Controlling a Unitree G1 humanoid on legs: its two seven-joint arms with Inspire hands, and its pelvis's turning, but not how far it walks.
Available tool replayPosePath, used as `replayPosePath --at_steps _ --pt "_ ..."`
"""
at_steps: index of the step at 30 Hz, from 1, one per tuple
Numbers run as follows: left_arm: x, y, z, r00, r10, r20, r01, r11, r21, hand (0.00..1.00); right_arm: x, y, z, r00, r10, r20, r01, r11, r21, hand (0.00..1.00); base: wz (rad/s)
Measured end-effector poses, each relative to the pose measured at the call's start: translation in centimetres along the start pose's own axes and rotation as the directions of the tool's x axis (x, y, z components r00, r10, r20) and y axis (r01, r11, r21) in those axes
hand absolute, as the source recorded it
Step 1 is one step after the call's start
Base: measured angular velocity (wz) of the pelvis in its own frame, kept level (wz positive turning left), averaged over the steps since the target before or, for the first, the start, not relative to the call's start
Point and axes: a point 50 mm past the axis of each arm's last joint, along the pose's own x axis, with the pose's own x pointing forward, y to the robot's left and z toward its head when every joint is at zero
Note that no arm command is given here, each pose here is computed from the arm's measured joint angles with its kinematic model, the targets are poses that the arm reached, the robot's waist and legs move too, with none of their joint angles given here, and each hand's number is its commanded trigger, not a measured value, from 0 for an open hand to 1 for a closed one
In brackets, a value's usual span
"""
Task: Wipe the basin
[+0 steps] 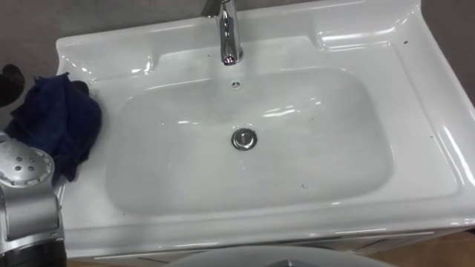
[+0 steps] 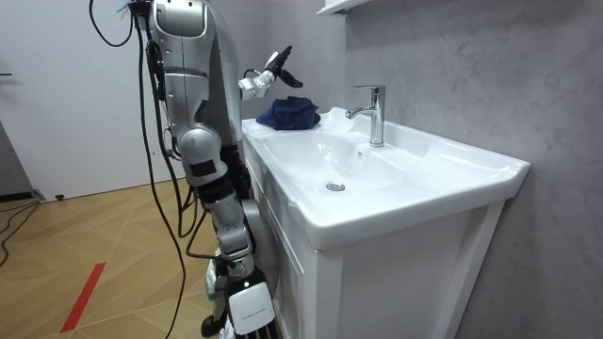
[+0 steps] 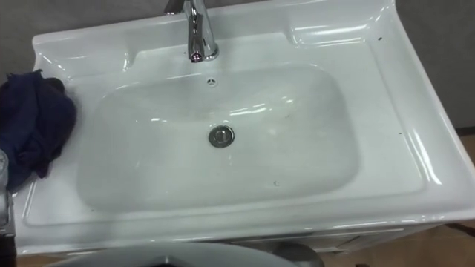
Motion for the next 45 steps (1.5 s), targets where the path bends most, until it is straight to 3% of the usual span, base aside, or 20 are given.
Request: replayPosePath --at_steps 17,23,26,31,35,40,45 --pt "0.0 0.0 -0.1 1.000 -0.005 -0.023 0.003 0.999 -0.048 0.00 0.0 -0.2 0.0 1.000 -0.008 0.004 0.008 1.000 0.022 0.00 0.00" --pt "0.2 0.9 -0.3 0.993 0.100 -0.059 -0.107 0.987 -0.121 0.00 0.0 -0.1 0.0 1.000 -0.017 0.011 0.017 1.000 0.008 0.00 -0.02" --pt "0.7 2.4 -0.9 0.968 0.217 -0.125 -0.237 0.956 -0.175 0.00 0.0 -0.3 0.2 0.999 -0.030 0.026 0.030 1.000 0.004 0.00 -0.02" --pt "1.0 5.7 -3.1 0.886 0.373 -0.276 -0.437 0.871 -0.226 0.00 0.0 -0.8 0.3 0.998 -0.053 0.030 0.052 0.998 0.025 0.00 0.01" --pt "0.1 6.6 -5.8 0.827 0.379 -0.416 -0.492 0.846 -0.208 0.00 0.0 -1.0 0.0 0.998 -0.060 0.035 0.059 0.998 0.028 0.00 0.11" --pt "-3.2 6.8 -11.2 0.680 0.379 -0.627 -0.527 0.848 -0.058 0.00 -0.1 -0.8 -1.1 0.999 -0.050 0.002 0.050 0.999 0.009 0.00 0.08" --pt "-5.7 7.1 -13.7 0.599 0.391 -0.699 -0.506 0.861 0.047 0.00 -0.1 -0.5 -1.5 1.000 -0.012 -0.029 0.012 1.000 -0.008 0.00 0.17"
